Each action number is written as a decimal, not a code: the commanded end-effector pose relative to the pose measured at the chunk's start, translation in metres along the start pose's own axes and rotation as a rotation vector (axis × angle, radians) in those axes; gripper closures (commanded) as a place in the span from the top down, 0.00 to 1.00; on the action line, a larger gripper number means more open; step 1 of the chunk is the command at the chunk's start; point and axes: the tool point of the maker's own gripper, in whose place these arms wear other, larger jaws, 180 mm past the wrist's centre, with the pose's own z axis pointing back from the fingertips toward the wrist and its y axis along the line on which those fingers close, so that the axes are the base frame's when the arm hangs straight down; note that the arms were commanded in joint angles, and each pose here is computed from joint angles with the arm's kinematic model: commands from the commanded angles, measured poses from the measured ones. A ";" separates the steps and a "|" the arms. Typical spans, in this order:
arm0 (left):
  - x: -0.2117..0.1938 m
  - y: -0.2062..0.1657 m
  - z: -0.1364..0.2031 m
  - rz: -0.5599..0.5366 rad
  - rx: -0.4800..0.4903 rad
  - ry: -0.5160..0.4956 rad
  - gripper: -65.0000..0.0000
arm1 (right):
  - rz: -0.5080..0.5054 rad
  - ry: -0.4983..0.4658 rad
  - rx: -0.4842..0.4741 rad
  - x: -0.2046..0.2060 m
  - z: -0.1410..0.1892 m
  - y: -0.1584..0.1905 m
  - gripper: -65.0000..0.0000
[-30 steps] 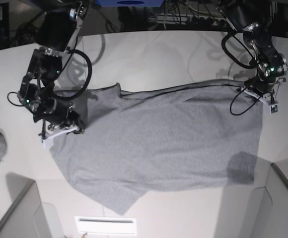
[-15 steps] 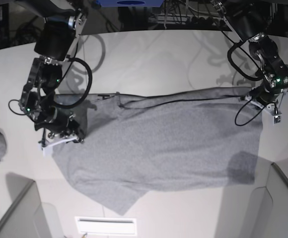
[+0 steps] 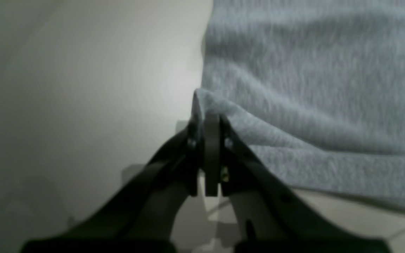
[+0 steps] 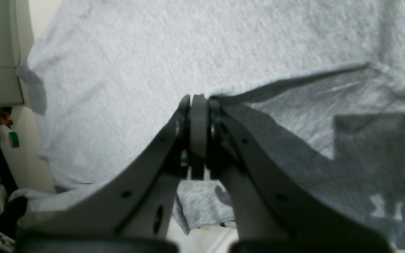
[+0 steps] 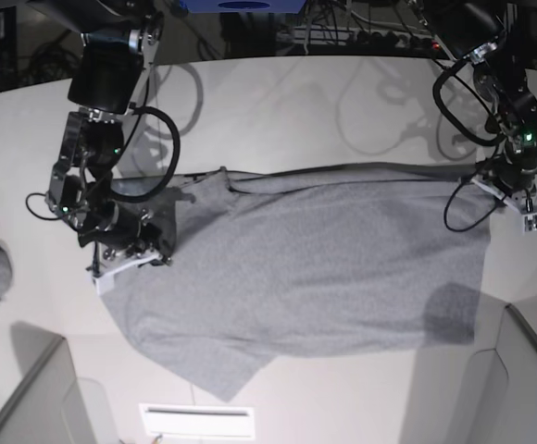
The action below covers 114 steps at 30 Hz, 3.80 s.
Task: Fold the T-shirt properly
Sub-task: 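Lift the grasped shirt edge with both grippers and lower it, then drag the shirt toward the robot base with both grippers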
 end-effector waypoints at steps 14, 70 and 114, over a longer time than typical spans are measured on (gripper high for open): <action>0.014 -0.024 -0.037 0.074 -0.057 0.029 0.00 | -0.027 -0.031 0.010 0.012 -0.008 0.000 0.00; -0.060 0.010 -0.035 0.511 -0.142 -0.083 0.56 | -0.088 -0.468 -0.244 -0.038 0.110 -0.072 0.39; -0.063 0.023 -0.029 0.462 -0.123 -0.054 0.00 | -0.502 -0.287 -0.227 -0.035 0.052 -0.140 0.00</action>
